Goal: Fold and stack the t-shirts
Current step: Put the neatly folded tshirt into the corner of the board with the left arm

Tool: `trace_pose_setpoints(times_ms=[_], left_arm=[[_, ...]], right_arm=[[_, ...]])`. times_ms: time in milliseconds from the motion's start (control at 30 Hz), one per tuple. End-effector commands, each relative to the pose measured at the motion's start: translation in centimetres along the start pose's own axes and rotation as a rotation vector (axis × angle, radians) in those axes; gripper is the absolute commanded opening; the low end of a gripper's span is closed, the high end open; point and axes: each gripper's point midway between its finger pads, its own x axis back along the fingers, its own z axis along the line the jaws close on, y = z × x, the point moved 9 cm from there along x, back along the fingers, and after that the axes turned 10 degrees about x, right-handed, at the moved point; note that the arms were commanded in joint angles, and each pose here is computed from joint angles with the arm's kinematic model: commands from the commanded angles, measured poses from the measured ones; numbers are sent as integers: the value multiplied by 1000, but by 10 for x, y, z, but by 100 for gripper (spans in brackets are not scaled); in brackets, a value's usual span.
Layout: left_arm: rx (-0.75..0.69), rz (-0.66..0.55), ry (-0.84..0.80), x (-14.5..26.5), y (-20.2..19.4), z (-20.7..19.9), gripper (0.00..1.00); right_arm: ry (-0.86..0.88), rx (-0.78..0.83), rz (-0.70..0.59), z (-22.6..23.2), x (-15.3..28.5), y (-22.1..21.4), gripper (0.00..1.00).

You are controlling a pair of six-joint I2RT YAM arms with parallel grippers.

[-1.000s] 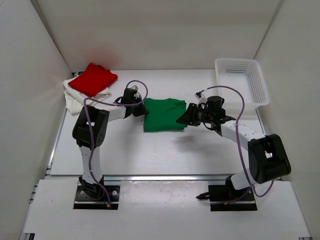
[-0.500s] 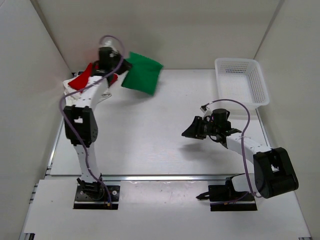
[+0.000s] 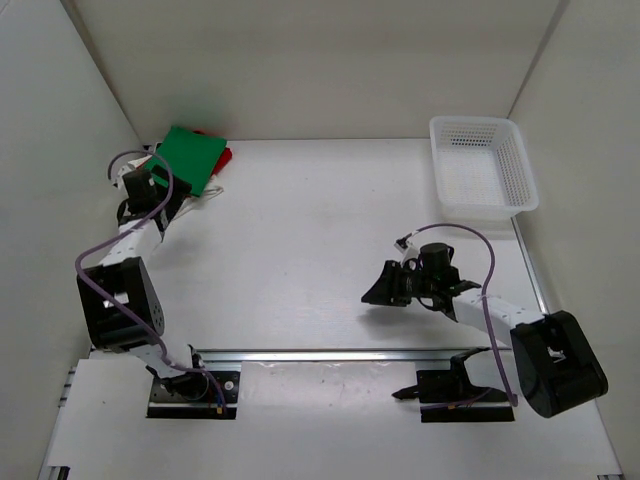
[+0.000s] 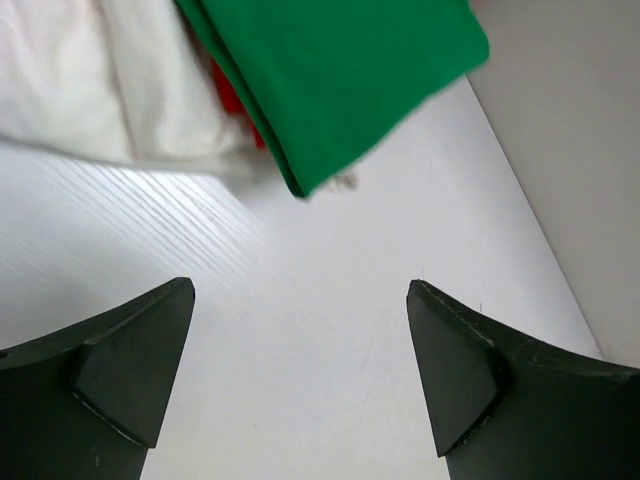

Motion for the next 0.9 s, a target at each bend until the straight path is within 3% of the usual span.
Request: trace_pose_setpoints(times_ms=[0,33,233,267,300,433,533,567,700,767,867], left_arm=[[-19,-16,-181,28,-13,-31,99],[-45,22,-196,34,-26,-35,99],[-355,317,-233,68,-130,-61,99],[-413,375,-230,77,-149,-60,99],[-441,417,-218,84,-163,-59,99],[-541,534,-162,104,-196,-30,99],[-540,578,-83,113,-200,7,99],[-525,578,-51,116,-198,24,99],[-448,514,-65,126,-172,56,99],[-442,445,-75,132,-159,56,99],[-427,353,-130,144,-143,43,99]], right_arm=[[3,47,-36,6,1,-8,39],[-30,55,-37,5,1,-12,42],[-124,107,-31,14,-1,-22,9],[-176,108,-24,11,-1,-26,33],[-198,119,-21,13,-1,-26,99],[-108,181,-4,17,3,-22,99],[-39,198,-59,24,6,-18,99],[0,273,-62,34,7,-17,99],[-46,362,-130,51,11,-24,99],[-21,379,-197,55,18,-21,99],[-46,330,-177,52,18,-20,99]])
